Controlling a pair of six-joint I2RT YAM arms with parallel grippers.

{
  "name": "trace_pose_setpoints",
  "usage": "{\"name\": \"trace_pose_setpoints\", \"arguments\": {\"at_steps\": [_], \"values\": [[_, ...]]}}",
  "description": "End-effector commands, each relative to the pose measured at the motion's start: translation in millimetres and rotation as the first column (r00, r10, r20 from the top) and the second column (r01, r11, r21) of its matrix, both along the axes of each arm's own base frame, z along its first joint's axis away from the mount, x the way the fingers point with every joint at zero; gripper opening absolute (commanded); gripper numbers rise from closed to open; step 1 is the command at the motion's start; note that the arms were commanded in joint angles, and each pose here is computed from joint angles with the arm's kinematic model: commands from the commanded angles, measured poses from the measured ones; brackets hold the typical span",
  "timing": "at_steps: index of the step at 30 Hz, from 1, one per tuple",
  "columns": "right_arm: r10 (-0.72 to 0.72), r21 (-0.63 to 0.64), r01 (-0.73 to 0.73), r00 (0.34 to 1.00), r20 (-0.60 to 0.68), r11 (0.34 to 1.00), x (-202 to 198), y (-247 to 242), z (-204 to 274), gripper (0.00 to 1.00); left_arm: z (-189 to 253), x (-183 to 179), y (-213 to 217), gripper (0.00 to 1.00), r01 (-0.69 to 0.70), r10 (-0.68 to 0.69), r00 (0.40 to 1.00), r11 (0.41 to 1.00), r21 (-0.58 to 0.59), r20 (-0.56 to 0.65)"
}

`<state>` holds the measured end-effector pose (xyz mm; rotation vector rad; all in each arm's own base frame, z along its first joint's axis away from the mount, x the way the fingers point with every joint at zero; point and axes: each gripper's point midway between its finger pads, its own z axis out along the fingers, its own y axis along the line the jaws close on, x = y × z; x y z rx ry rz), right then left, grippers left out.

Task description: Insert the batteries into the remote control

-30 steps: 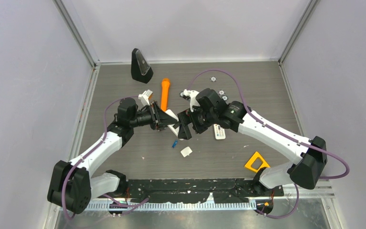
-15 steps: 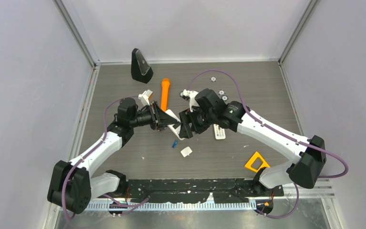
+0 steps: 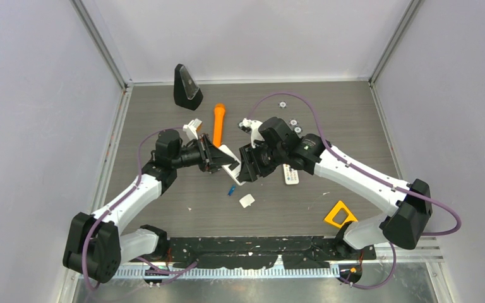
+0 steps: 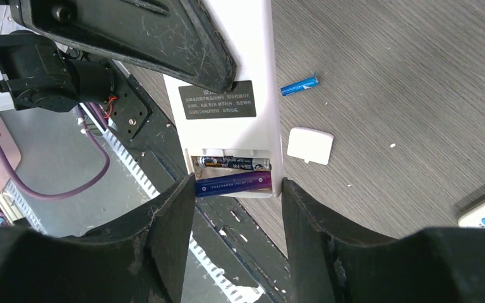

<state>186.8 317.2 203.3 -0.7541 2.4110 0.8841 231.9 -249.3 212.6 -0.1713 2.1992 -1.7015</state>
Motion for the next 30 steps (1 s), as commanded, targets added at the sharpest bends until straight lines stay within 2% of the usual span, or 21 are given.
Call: {"name": "trace_pose_setpoints", "arguments": {"at_steps": [1, 21, 26, 30], "values": [[-0.002, 0.037, 0.001, 1.000, 0.023, 0.999, 6, 7, 3, 0.48, 28, -10, -3, 0.00, 0.061, -0.057, 0.996, 0.996, -0.061, 0.065], [-0.022, -0.012, 0.022, 0.999, 0.030, 1.000, 11, 2, -30, 0.50, 64, -18, -5, 0.00, 0.080, -0.071, 0.996, 0.969, -0.235, 0.046], [-0.009, -0.029, 0.011, 0.998, 0.056, 1.000, 12, -2, -37, 0.48, 68, -19, -4, 0.00, 0.064, -0.067, 0.998, 0.961, -0.269, -0.002], [-0.008, -0.029, 0.010, 0.996, 0.085, 1.000, 15, -4, -41, 0.51, 73, -18, -4, 0.00, 0.037, -0.058, 0.997, 0.946, -0.322, -0.056]]}}
